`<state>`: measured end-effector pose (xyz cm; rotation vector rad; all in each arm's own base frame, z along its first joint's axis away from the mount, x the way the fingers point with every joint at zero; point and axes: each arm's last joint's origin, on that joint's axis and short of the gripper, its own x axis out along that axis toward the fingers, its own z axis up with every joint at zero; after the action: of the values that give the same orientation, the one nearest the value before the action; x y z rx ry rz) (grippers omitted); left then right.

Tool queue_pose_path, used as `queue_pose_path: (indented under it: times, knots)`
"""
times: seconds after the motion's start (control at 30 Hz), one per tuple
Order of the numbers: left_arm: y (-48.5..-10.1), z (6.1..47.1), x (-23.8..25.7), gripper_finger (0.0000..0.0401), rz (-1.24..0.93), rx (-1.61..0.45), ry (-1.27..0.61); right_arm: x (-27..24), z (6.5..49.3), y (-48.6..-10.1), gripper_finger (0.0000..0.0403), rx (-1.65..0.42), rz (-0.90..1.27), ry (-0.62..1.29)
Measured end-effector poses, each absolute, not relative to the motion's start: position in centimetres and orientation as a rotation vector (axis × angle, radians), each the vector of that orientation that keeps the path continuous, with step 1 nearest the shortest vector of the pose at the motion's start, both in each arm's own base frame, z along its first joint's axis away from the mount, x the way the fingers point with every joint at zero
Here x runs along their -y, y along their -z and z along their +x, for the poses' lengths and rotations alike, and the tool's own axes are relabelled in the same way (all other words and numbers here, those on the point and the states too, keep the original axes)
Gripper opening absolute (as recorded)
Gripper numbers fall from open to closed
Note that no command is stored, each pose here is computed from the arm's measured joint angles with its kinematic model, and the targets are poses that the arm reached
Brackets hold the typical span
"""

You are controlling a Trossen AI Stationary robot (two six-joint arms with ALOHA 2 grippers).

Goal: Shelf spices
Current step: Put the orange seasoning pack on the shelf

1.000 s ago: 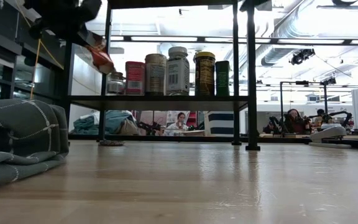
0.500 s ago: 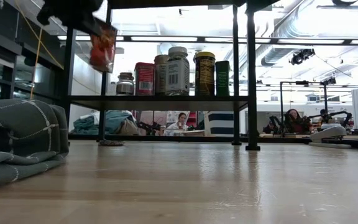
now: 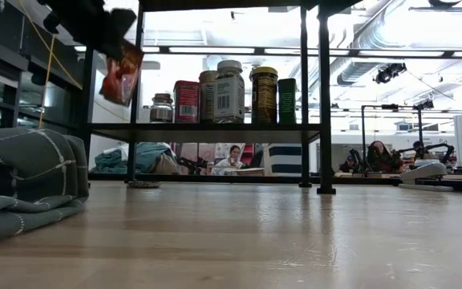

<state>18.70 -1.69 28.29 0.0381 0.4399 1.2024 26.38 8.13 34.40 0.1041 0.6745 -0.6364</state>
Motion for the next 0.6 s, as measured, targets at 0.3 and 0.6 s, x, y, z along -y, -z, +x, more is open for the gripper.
queue_pose_path:
  times: [0.3, 0.6]
  knots:
    - [-24.7, 21.5, 2.4, 0.0, 0.042, -0.407, -1.291, -8.1, 26.4, -34.4, 0.0216, -0.682, 0.087, 0.632]
    - [-24.0, 21.9, 3.5, 0.0015, -0.054, -0.337, -1.275, -8.1, 26.3, -34.4, 0.0216, -0.695, 0.05, 0.619]
